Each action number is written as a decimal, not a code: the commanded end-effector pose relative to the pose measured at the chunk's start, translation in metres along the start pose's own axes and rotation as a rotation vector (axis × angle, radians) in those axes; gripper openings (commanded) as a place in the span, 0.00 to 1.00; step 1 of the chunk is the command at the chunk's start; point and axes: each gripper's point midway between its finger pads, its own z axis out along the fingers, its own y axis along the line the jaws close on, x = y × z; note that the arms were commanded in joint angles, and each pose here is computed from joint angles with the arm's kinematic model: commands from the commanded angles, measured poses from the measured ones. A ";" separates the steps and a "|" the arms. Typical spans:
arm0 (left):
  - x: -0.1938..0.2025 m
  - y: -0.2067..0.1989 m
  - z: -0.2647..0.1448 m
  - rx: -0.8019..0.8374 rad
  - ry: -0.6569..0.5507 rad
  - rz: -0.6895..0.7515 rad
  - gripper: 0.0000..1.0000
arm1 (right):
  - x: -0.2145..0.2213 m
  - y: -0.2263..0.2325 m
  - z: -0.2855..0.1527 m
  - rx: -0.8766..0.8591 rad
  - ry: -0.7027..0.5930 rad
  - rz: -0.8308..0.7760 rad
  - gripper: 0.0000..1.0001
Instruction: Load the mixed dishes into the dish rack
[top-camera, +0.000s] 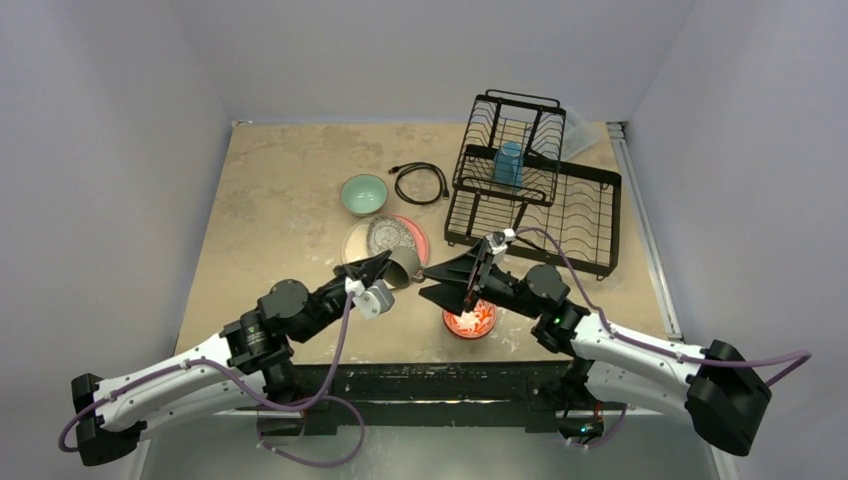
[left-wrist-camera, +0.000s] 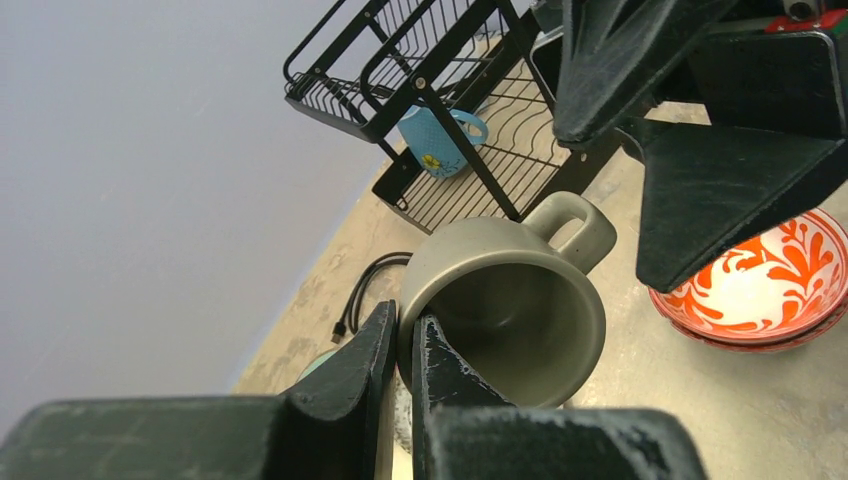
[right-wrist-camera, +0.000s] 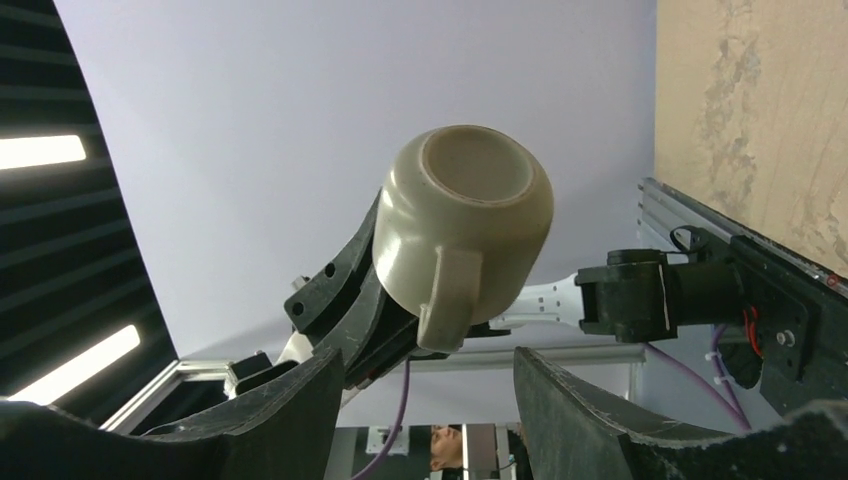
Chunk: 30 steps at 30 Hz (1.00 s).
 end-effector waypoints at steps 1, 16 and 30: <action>-0.029 0.007 0.000 0.000 -0.101 -0.024 0.00 | 0.000 0.030 0.010 -0.060 -0.009 -0.029 0.62; -0.030 -0.010 0.001 0.079 -0.119 -0.020 0.00 | -0.003 0.011 0.012 -0.032 0.000 0.027 0.42; -0.030 -0.027 0.000 0.158 -0.141 0.017 0.00 | 0.002 -0.007 0.007 -0.022 0.044 0.064 0.18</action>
